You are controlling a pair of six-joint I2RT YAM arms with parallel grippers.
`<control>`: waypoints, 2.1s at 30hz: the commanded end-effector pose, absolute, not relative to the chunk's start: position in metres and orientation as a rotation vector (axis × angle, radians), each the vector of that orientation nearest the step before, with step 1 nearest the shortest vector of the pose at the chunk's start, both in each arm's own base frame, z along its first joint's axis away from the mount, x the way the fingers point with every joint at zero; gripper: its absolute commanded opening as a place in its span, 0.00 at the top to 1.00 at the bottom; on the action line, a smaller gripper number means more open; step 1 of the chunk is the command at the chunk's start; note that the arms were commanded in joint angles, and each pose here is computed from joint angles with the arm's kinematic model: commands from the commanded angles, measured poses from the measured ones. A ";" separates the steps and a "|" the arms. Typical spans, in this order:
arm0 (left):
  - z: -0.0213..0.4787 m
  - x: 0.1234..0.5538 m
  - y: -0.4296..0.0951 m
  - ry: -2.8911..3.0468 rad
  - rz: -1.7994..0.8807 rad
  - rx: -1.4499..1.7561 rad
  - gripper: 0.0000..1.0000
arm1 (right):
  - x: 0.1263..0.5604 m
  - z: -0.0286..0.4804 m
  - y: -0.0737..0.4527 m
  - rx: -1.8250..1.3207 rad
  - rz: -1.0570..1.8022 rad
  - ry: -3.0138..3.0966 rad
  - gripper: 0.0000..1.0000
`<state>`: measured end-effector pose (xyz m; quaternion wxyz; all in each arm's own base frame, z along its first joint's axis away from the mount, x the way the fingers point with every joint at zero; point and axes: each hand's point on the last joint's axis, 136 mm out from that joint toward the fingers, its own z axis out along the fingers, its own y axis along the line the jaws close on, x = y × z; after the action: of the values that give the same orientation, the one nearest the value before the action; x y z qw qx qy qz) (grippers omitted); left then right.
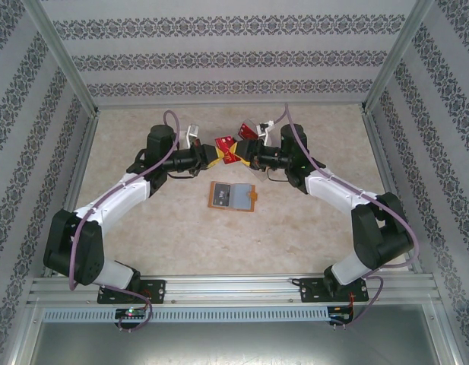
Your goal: Take the credit cards out of the card holder
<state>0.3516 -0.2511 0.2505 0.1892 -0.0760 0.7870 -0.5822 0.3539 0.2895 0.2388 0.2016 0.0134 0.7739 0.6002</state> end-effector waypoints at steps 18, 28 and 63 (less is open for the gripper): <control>0.257 0.343 -0.234 2.194 -1.581 -0.267 0.97 | 0.338 0.262 0.291 -0.046 1.739 2.027 0.88; 0.209 0.353 -0.180 2.325 -1.165 -0.423 0.25 | 0.335 0.242 0.267 -0.041 1.410 2.121 1.00; 0.125 0.339 -0.075 2.536 -0.691 -0.522 0.01 | 0.522 0.177 0.226 -0.636 0.317 2.278 1.00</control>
<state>0.3356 -0.0747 0.1194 0.2291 -0.1994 0.9210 -0.2438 0.5144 0.2304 0.1743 0.3656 -0.2305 0.8889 0.1518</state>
